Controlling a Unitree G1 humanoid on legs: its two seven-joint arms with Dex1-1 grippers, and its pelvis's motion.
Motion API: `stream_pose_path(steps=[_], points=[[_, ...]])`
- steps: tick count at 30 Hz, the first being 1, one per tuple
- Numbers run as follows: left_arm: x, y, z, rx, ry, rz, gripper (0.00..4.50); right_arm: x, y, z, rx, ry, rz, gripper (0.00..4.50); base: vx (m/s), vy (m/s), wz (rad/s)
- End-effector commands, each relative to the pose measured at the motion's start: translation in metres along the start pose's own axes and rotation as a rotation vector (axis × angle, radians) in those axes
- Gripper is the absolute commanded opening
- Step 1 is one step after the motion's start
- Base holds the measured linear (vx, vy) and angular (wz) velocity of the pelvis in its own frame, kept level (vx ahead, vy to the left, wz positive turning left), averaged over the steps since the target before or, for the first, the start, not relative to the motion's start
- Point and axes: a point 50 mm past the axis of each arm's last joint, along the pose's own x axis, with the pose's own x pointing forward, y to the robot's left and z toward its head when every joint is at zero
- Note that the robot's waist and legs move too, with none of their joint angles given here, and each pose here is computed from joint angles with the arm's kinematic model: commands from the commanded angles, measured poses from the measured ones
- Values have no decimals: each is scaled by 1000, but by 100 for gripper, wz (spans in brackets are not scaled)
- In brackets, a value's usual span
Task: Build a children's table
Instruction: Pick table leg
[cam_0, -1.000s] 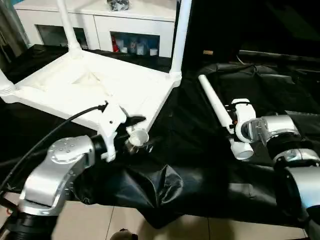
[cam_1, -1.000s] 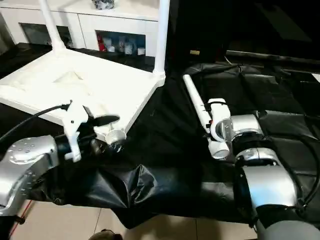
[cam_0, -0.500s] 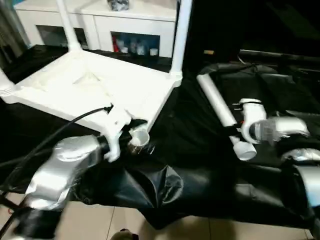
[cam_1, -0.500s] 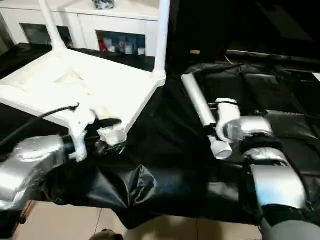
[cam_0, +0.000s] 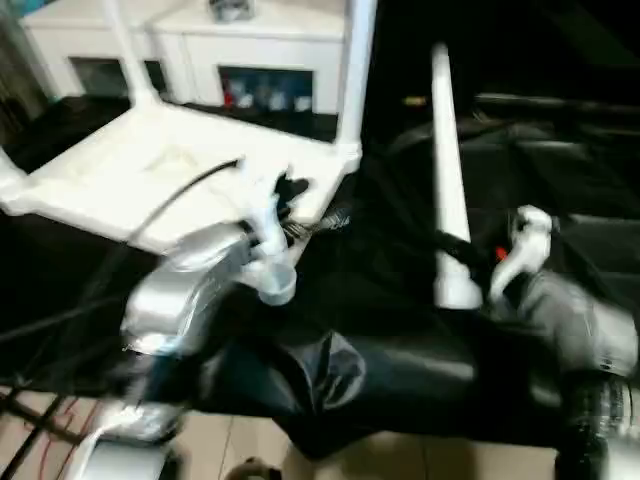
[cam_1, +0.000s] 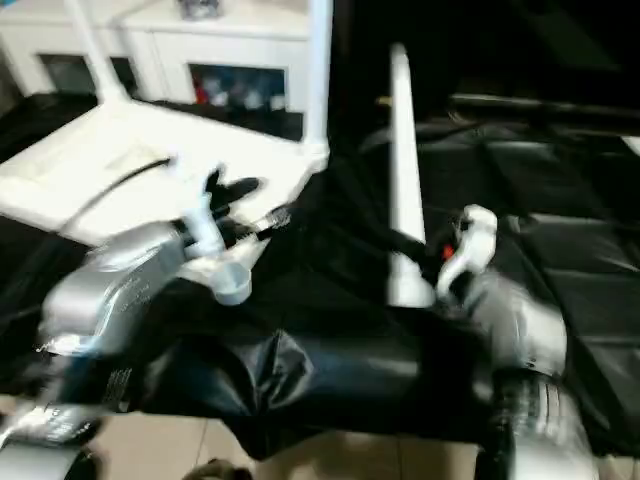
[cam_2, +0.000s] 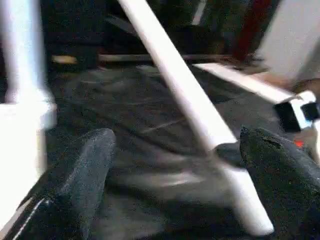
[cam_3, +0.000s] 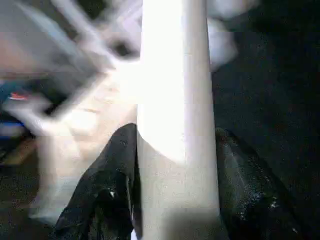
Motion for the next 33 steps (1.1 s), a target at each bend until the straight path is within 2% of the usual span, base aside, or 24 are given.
stream_pose_path(steps=[1,2,3,4,7,9,15,20,22,25,26,27,29,30,31,33], points=[[-1,2,1,-53,5,-6,450,0,12,17,-38,-56,99,185,0,0,0],[4,-1,1,-112,2,-36,450,0,20,14,-27,-52,164,185,0,0,0],[4,-1,1,-112,2,-36,450,0,20,14,-27,-52,164,185,0,0,0],[8,-4,3,-164,-7,-59,450,0,26,10,-20,-37,213,185,0,0,0],[12,-5,4,-208,-19,-80,450,1,33,8,-14,-25,257,185,0,0,0],[19,-10,6,-263,-34,-115,450,5,44,0,-35,24,323,185,0,0,0],[26,-18,9,-324,-54,-164,450,10,56,-7,-71,78,385,185,0,0,0],[29,-22,8,-359,-45,-168,450,16,64,-7,-100,116,428,185,0,0,0],[31,-16,8,-377,-55,-109,413,20,66,-8,-146,144,416,185,0,0,0],[32,-13,8,-384,-65,-84,411,22,66,-9,-166,155,406,185,0,0,0],[33,-9,11,-400,-87,-44,390,26,66,-10,-208,172,374,185,0,0,0],[33,-9,11,-400,-87,-44,368,26,66,-10,-208,172,374,185,0,0,0],[33,-4,16,-425,-115,22,368,34,67,-12,-278,208,318,185,0,0,0],[33,-4,16,-425,-115,22,361,34,67,-12,-278,208,318,185,0,0,0],[34,1,19,-445,-125,97,330,43,72,-15,-345,239,282,185,0,0,0],[35,3,19,-449,-122,125,324,47,74,-15,-364,243,273,185,0,0,0]])
